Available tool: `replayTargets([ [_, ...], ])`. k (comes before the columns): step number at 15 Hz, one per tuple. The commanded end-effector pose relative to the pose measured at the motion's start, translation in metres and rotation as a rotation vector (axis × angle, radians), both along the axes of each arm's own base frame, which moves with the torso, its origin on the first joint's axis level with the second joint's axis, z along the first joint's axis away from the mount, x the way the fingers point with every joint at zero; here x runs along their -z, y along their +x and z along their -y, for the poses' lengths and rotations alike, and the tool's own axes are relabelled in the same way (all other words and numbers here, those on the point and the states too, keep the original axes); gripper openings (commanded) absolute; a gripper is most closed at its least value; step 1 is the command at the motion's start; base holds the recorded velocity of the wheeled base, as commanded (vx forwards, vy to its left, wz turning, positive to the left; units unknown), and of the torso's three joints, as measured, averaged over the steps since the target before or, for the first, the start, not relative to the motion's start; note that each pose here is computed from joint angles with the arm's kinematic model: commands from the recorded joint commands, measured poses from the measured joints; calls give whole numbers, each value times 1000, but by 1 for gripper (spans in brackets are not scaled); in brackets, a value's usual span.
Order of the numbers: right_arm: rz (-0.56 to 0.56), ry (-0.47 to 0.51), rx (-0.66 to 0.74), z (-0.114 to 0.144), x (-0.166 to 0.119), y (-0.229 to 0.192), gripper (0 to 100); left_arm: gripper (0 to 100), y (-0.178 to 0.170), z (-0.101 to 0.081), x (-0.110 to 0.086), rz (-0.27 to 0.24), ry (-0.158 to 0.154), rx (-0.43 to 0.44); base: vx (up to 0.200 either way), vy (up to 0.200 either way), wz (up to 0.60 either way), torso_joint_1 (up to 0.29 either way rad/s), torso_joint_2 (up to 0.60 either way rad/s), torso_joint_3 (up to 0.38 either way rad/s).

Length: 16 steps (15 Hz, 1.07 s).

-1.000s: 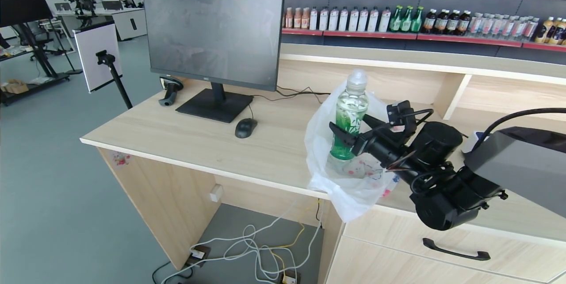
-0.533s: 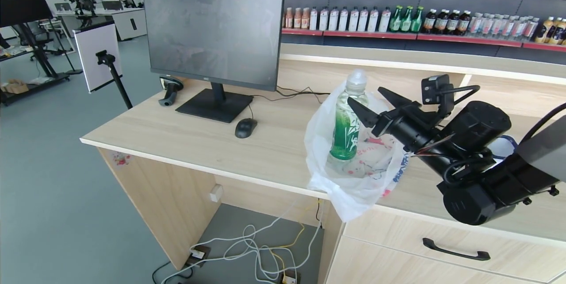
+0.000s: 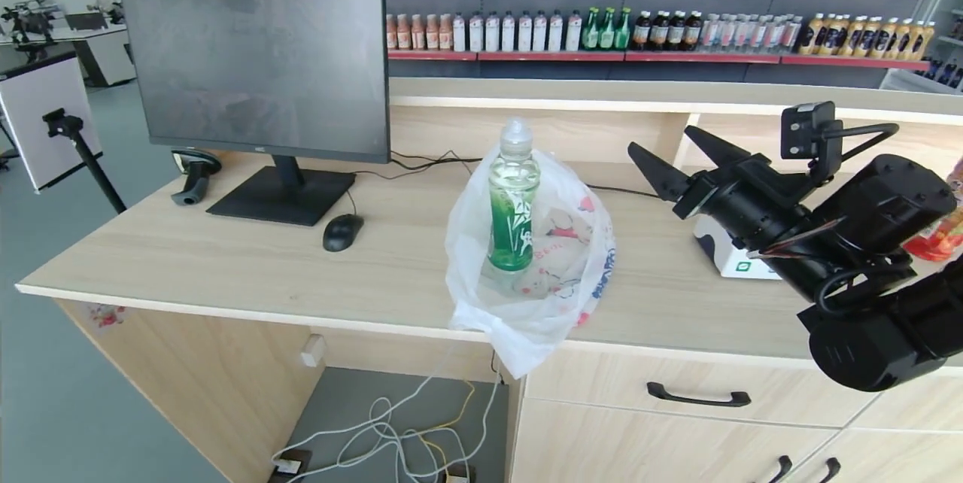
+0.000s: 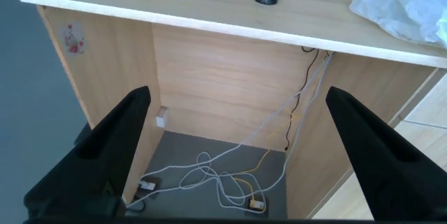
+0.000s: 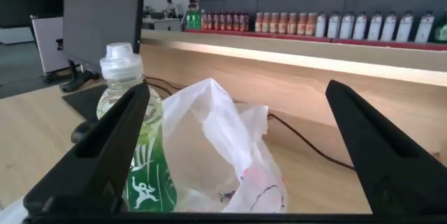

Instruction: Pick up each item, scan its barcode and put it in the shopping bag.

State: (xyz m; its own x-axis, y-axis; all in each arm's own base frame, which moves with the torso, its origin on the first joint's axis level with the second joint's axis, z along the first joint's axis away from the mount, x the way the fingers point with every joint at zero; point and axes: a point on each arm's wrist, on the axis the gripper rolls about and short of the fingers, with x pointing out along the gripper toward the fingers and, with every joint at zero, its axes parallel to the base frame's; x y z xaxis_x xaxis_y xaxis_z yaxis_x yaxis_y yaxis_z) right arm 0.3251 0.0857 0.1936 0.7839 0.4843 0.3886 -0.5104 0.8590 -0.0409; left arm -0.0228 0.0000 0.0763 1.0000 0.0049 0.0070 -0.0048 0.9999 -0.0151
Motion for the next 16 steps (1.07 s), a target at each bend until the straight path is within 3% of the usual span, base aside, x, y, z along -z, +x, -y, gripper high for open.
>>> replayTargets([
  [1,10,1,2,2,-4,-4,100,100,0,0,0,-2,1,0,0,0,-600,2,7,7],
  [5,17,2,7,4,-7,-6,100,100,0,0,0,-2,0,2,0,-50,-600,2,1,5],
  [16,11,-5,11,6,-7,-14,100,100,0,0,0,-4,-2,0,0,-200,0,3,2,4],
])
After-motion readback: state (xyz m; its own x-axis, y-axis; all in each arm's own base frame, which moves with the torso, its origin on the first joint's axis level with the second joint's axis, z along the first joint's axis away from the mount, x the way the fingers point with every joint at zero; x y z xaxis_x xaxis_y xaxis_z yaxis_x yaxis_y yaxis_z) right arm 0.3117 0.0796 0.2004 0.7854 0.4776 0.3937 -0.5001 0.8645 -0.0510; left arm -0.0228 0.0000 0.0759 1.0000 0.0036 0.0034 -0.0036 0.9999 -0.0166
